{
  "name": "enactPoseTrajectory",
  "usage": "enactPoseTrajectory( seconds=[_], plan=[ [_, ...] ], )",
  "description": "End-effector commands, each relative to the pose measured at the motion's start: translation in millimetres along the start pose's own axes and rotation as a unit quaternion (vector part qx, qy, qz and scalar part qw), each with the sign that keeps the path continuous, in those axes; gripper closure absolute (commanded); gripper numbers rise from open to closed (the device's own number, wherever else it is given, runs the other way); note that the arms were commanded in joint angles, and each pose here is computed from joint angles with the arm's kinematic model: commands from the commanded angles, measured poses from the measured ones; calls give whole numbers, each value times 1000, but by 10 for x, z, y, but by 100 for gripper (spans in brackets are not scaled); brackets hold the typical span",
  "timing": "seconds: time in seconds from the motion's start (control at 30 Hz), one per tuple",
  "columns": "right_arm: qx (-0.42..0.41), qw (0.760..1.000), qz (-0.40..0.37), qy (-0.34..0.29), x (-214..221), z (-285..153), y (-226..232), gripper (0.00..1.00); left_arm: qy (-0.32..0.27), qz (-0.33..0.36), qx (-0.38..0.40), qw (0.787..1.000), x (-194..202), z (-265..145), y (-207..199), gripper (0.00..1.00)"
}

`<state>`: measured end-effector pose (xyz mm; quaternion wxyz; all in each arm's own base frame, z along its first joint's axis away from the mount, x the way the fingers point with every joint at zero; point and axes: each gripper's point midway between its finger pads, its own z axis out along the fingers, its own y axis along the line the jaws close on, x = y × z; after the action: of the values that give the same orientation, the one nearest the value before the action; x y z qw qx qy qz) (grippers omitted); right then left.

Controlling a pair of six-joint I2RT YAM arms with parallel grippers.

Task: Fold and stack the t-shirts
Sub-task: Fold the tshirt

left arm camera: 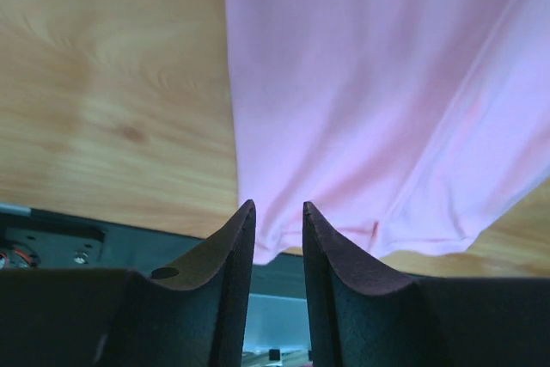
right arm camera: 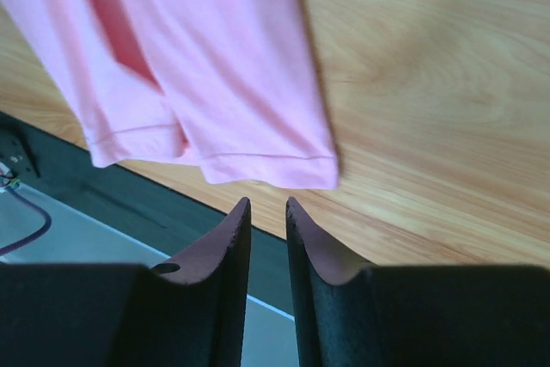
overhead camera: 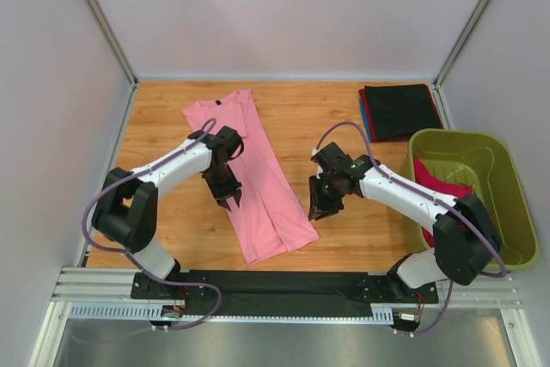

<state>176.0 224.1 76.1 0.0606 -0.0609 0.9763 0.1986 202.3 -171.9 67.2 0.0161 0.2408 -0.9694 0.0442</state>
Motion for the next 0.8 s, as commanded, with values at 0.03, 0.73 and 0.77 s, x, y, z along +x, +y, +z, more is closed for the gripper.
enactPoseTrajectory(
  seconds=[0.03,0.73,0.77],
  plan=[
    [-80,996,-39,0,-60,-6,560,74,-11,22,-24,999,-498,56,36,64],
    [-28,996,-59,53,334,742,828,73,-15,-2,23,1000,-1280,14,214,57],
    [-23,997,-59,54,334,759,810,75,-13,-1,33,999,-1257,19,192,55]
  ],
)
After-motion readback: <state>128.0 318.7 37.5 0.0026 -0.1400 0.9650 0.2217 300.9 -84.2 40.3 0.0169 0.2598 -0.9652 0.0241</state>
